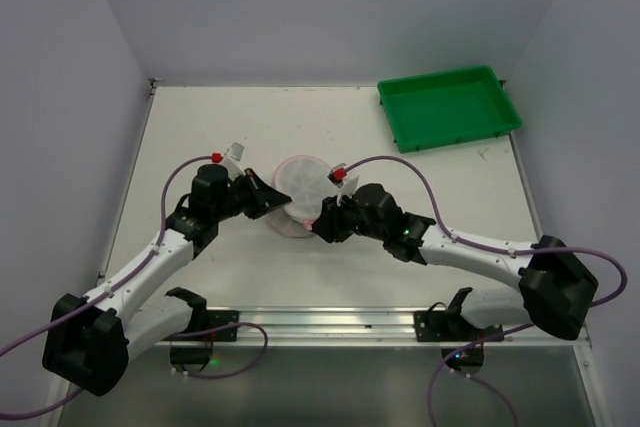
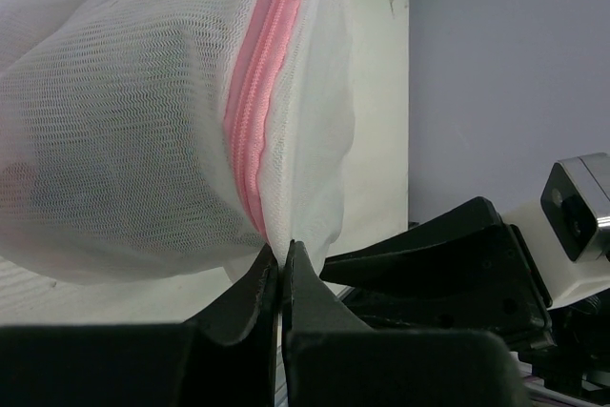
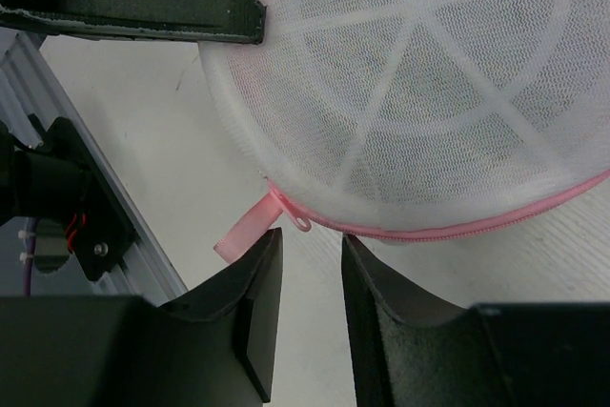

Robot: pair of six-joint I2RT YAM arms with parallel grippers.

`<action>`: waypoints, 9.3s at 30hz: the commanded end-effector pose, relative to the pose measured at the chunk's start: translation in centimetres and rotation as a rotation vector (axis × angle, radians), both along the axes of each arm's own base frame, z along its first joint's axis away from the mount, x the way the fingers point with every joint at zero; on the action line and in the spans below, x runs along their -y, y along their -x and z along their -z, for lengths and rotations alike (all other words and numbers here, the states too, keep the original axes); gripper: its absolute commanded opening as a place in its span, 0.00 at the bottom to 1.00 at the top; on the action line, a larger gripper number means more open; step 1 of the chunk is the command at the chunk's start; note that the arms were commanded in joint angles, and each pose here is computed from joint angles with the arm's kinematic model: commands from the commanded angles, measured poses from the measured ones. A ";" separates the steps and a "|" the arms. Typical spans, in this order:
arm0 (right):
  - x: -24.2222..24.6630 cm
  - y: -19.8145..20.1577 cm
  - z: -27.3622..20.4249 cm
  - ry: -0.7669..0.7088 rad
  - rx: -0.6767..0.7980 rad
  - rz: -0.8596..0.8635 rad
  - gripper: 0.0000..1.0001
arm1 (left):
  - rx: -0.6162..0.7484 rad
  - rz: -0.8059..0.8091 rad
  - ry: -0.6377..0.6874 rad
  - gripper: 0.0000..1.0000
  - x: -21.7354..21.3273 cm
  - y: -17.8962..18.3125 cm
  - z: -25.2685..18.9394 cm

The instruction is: Unzip the laundry bag and remove the bra

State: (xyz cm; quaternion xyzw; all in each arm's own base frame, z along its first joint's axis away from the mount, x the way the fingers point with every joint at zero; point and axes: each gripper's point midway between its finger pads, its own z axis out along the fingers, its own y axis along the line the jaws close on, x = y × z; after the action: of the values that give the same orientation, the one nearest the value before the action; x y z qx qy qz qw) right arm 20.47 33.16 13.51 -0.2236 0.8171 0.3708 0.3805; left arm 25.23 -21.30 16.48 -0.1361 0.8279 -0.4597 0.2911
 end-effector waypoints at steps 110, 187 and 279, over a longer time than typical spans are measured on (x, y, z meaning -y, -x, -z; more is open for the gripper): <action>-0.7 -2.7 -0.2 -0.056 0.078 0.041 0.04 | 0.077 0.033 0.033 0.00 0.2 -0.6 -2.5; -2.0 2.5 -3.9 -0.089 -0.087 -0.054 0.56 | 0.047 -0.070 0.100 0.00 1.9 -3.0 -0.8; 10.5 -0.9 0.9 0.128 -0.171 0.335 0.00 | 0.260 0.137 -0.046 0.00 1.9 -4.3 -4.2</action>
State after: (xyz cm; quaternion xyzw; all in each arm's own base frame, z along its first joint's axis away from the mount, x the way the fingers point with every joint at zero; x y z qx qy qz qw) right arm 22.63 24.43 13.91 -0.0424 0.8734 0.3118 0.3717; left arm 27.70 -22.94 17.58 -0.0907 0.8133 -0.4744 0.3243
